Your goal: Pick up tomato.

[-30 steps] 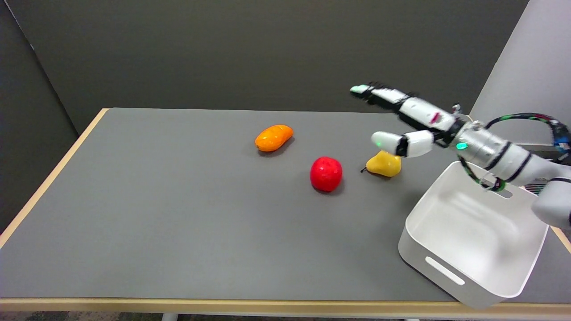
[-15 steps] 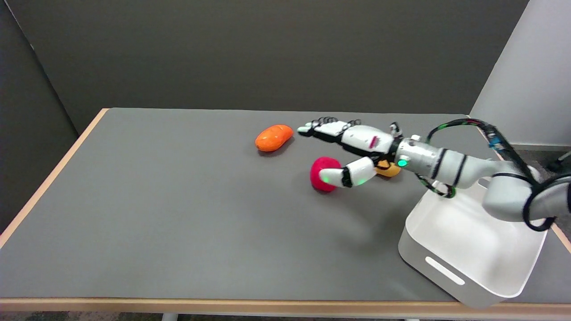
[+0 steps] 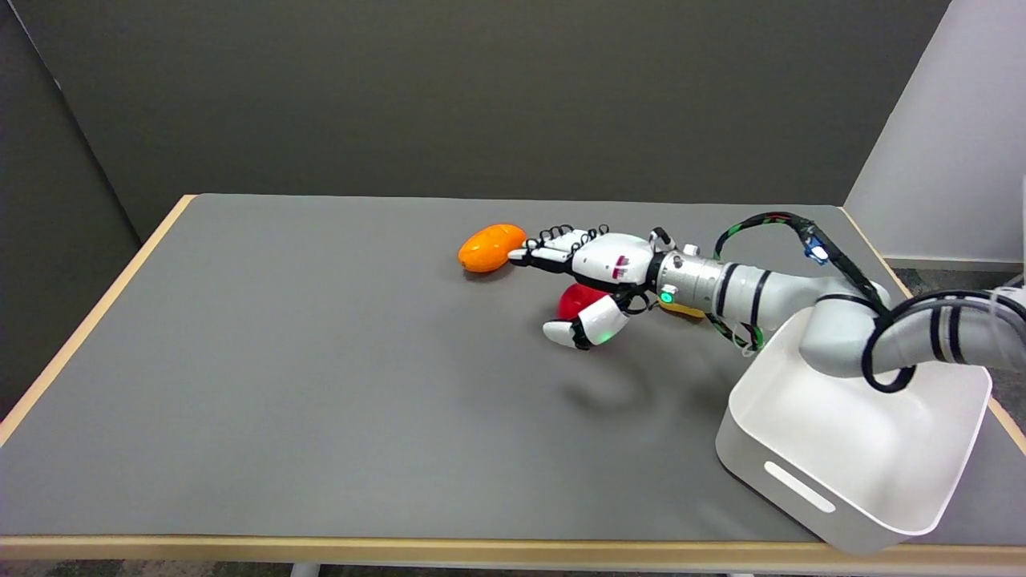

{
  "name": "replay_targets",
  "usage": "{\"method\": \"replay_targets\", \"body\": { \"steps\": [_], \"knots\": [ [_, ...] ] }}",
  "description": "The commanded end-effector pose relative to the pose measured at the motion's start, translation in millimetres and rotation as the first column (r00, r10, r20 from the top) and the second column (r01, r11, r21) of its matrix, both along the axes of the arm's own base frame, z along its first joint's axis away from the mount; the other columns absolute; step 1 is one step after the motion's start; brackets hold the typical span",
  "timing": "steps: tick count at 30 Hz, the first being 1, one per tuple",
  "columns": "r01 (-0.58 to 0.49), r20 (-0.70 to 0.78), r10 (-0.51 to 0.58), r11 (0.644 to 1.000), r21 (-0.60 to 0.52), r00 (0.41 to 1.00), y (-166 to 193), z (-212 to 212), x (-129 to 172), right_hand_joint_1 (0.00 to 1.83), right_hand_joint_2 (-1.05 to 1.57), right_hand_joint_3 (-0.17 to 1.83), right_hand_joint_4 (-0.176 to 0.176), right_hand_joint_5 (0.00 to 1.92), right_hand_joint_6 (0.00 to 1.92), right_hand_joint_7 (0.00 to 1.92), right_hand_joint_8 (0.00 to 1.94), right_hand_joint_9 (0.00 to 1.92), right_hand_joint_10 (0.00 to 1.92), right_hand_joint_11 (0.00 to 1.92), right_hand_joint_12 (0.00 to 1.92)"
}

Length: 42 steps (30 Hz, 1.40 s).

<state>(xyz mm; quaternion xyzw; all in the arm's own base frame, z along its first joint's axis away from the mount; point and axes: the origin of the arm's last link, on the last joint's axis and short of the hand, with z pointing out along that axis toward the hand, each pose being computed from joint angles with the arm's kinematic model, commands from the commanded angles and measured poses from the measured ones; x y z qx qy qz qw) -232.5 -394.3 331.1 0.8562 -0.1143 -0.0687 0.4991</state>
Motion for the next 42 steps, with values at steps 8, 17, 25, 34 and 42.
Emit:
{"method": "replay_targets", "body": {
  "steps": [8,17,25,34,42],
  "knots": [
    [0.014,-0.100,-0.025,0.993,-0.116,0.995,-11.0,32.8,-17.2,0.29,0.61,0.95,0.070,0.00,0.19,0.00,0.19,0.00,0.33,0.00,0.66],
    [0.046,-0.049,-0.052,0.992,-0.120,0.997,10.0,36.2,-19.4,0.28,0.58,0.97,0.071,0.03,0.21,0.04,0.18,0.02,0.37,0.00,0.78],
    [0.051,-0.034,-0.056,0.992,-0.118,0.998,17.2,36.8,-23.5,0.27,0.57,0.97,0.074,0.04,0.21,0.05,0.17,0.02,0.38,0.00,0.82],
    [0.032,-0.032,-0.036,0.994,-0.107,0.999,14.2,33.6,-19.7,0.33,0.58,0.99,0.075,0.07,0.17,0.08,0.14,0.05,0.45,0.00,0.88],
    [0.024,-0.020,-0.026,0.995,-0.096,0.999,10.4,26.6,-19.9,0.39,0.64,0.99,0.079,0.08,0.26,0.13,0.26,0.13,0.55,0.03,1.03]
  ]
}}
